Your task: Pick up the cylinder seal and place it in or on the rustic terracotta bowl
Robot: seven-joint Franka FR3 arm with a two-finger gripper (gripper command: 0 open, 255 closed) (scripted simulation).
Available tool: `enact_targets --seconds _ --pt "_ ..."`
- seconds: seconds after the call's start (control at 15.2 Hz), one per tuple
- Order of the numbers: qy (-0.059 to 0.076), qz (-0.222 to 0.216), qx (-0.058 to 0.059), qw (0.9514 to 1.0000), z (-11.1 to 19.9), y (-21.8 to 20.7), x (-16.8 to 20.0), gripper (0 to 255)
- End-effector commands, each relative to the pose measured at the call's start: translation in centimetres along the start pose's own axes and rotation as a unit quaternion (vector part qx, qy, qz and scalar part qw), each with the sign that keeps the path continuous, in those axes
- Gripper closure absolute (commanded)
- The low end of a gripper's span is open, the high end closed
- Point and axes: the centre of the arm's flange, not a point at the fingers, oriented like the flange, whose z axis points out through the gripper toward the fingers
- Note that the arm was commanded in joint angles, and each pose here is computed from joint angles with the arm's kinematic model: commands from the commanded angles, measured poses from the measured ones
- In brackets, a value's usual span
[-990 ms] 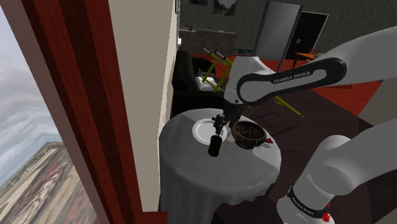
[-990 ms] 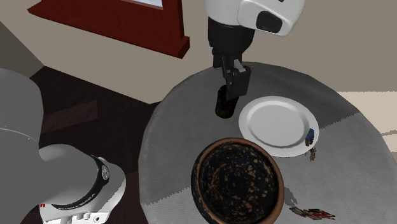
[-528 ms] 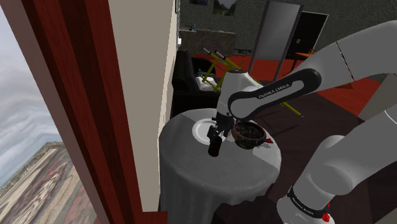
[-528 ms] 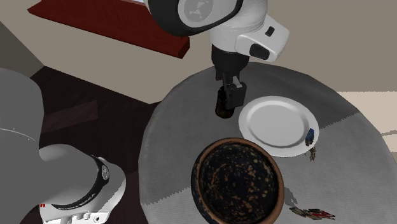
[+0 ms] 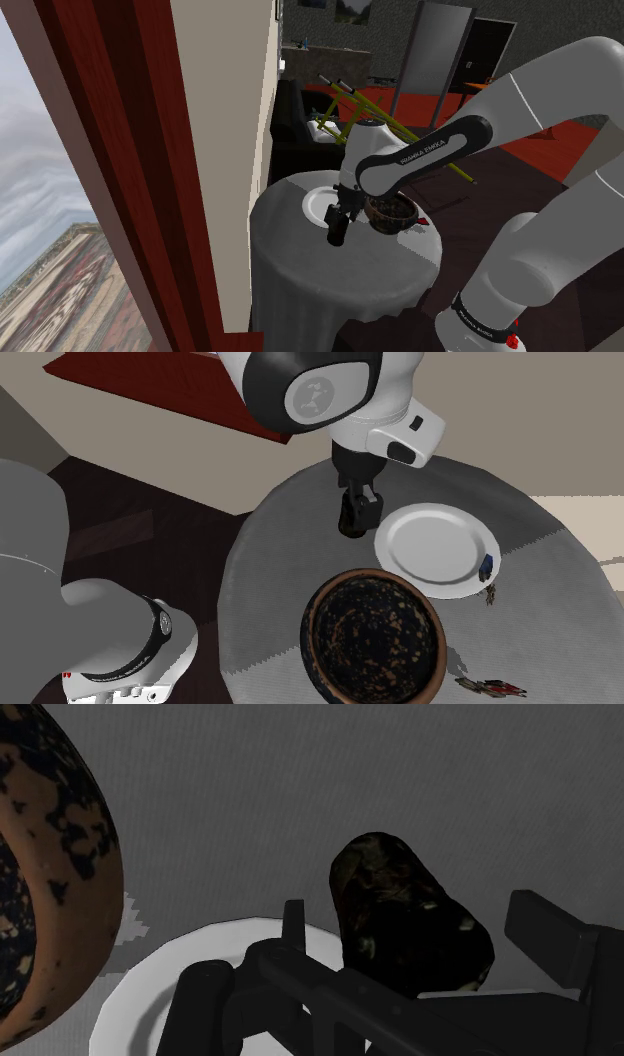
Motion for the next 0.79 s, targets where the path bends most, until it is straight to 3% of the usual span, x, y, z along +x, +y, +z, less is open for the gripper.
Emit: enact_targets --seconds 0.0,0.13,0.2,0.73 --pt "0.0 0.0 0.0 1.0 0.04 -0.01 0.0 0" --pt "0.0 0.0 0.0 1.0 0.04 -0.01 0.0 0" --pt "0.0 0.0 0.0 1.0 0.04 -0.01 0.0 255" --pt "0.0 0.0 0.0 1.0 0.04 -0.01 0.0 255"
